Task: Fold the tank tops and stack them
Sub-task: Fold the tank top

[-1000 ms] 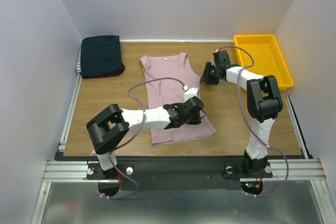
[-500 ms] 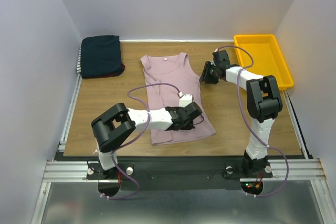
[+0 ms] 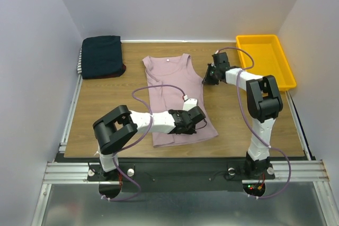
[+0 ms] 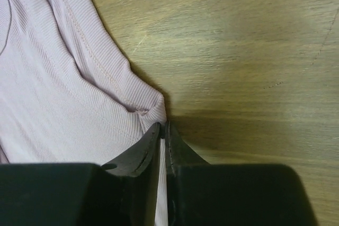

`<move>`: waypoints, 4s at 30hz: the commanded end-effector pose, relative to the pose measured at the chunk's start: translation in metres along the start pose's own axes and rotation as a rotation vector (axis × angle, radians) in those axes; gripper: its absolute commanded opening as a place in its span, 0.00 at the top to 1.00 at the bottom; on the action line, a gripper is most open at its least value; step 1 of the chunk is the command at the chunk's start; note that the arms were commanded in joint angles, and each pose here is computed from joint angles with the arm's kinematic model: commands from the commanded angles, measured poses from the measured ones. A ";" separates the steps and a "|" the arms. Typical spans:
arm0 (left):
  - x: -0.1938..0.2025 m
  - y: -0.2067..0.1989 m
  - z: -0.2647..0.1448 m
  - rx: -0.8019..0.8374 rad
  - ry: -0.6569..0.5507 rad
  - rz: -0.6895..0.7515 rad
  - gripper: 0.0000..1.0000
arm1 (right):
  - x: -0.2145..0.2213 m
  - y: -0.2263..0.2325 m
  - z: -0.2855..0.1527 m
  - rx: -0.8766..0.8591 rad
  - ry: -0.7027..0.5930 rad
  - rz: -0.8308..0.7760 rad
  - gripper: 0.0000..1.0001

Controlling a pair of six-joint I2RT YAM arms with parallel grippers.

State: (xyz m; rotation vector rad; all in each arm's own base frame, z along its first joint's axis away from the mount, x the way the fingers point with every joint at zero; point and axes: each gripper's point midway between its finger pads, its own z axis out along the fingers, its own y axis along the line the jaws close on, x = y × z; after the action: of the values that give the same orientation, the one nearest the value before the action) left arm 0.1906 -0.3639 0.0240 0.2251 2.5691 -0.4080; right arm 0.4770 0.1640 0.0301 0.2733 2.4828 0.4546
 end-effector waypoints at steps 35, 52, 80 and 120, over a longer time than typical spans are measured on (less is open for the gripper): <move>0.017 -0.131 -0.037 0.017 -0.085 -0.015 0.43 | 0.013 -0.011 -0.035 0.016 -0.054 0.041 0.98; 0.020 -0.137 -0.017 -0.060 -0.112 -0.001 0.47 | 0.014 -0.013 -0.031 0.018 -0.050 0.031 0.99; 0.021 -0.137 -0.016 -0.018 -0.135 0.006 0.79 | 0.008 -0.009 -0.033 0.006 -0.059 0.038 0.99; 0.005 -0.123 -0.061 0.067 -0.160 -0.036 1.00 | -0.010 0.010 -0.045 -0.044 -0.099 0.053 1.00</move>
State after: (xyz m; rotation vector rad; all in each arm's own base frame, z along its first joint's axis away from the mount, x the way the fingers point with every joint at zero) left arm 0.1275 -0.4643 0.0655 0.2233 2.4605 -0.4053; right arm 0.4375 0.1515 0.0393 0.3382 2.4692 0.4512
